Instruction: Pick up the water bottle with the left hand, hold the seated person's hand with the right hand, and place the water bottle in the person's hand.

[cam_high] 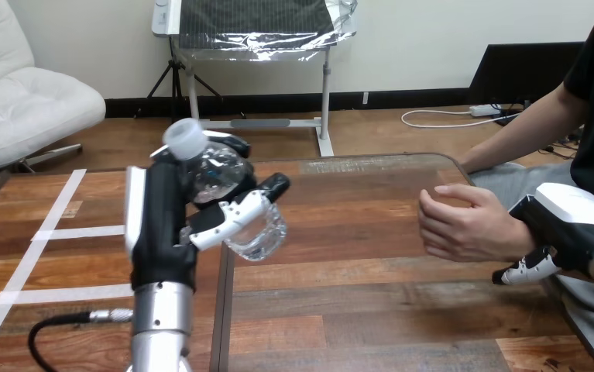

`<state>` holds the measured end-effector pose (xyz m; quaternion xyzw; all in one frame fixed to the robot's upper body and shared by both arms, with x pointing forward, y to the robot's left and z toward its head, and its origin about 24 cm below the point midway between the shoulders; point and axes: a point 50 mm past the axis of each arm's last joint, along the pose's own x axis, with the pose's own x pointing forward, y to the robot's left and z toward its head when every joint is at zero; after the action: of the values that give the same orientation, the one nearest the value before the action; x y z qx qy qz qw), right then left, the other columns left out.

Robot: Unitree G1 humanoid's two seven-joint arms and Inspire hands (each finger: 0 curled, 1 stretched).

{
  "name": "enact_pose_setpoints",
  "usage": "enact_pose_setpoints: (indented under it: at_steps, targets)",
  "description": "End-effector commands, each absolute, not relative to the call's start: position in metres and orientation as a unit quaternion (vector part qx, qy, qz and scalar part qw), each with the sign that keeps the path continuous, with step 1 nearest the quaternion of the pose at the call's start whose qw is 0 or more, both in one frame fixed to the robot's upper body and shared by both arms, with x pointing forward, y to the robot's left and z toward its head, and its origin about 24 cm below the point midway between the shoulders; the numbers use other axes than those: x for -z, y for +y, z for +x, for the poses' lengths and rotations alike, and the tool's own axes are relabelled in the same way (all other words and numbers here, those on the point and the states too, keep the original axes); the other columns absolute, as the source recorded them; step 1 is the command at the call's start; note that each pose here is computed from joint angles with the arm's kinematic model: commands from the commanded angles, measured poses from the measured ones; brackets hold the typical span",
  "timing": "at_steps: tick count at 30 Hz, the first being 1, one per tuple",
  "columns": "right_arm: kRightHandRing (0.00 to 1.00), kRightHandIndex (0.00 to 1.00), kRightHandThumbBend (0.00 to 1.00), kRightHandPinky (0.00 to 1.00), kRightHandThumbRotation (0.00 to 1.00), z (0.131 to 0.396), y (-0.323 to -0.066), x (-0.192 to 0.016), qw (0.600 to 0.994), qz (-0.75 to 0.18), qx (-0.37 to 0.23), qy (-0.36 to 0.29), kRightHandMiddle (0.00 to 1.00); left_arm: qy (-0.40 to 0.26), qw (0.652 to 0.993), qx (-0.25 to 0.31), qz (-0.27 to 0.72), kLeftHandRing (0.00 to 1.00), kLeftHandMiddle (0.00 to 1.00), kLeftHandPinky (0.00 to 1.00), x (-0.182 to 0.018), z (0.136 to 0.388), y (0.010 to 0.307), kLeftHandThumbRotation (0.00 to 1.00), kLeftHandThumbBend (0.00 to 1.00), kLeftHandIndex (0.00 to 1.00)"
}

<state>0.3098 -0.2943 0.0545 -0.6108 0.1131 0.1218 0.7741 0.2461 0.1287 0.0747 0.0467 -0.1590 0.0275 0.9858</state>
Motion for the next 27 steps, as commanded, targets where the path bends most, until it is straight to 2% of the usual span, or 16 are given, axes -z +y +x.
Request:
enact_pose_setpoints:
  at_steps: [1,11,27]
  targets:
    - [0.23,0.32,0.68,0.18,0.00,0.316,-0.280,-0.068,0.783,-0.606,-0.122,0.066,0.31,-0.230,0.972,-0.001,0.042,0.40,0.43,0.39,-0.111,0.257,0.112,0.00,0.66,0.46]
    - [0.23,0.32,0.71,0.17,0.00,0.317,-0.274,-0.083,0.774,-0.620,-0.125,0.038,0.30,-0.237,0.970,0.027,0.054,0.40,0.43,0.39,-0.116,0.261,0.092,0.00,0.65,0.46]
    - [0.24,0.34,0.73,0.20,0.00,0.314,-0.270,-0.092,0.769,-0.627,-0.122,0.016,0.31,-0.243,0.968,0.052,0.046,0.40,0.43,0.39,-0.120,0.263,0.076,0.00,0.68,0.46]
